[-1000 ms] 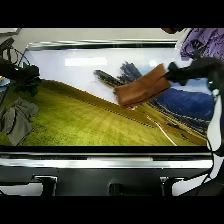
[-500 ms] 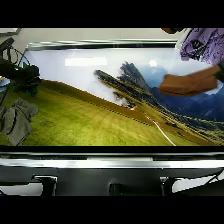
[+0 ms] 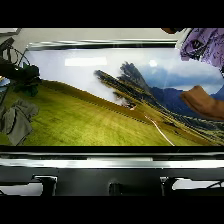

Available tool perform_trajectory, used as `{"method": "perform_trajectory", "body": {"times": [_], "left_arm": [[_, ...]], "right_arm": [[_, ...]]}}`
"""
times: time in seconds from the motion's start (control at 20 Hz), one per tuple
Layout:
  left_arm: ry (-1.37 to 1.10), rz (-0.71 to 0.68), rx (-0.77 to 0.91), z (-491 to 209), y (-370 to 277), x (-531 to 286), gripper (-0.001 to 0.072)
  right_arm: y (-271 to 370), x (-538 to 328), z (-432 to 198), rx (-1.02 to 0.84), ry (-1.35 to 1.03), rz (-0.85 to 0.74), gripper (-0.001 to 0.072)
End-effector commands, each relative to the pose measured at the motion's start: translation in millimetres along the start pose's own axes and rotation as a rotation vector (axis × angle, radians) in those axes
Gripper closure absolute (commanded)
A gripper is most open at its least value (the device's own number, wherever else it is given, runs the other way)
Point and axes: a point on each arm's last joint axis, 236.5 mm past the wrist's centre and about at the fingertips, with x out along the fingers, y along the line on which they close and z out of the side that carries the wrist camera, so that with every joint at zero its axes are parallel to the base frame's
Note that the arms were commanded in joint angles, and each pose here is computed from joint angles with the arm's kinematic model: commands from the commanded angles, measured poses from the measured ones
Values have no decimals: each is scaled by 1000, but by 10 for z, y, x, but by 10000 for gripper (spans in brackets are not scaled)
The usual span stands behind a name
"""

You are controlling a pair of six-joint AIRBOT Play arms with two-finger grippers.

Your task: Fold the clothes and pants, and hang the long-sleeved shirts on hangers.

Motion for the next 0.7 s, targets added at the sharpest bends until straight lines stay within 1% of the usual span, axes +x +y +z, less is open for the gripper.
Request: {"method": "perform_trajectory", "body": {"times": [0.0,0.15,0.3,0.65], "left_arm": [[10,1,0,-24,2,1,688],[30,2,0,-71,5,0,687],[29,2,0,-69,5,0,687],[29,2,0,-69,5,0,688]], "right_arm": [[-548,130,-437,29,61,-144,686],[-849,215,-886,19,114,-222,685],[-1019,256,-1240,34,160,-263,684],[-1223,341,-1622,34,212,-318,683]]}}
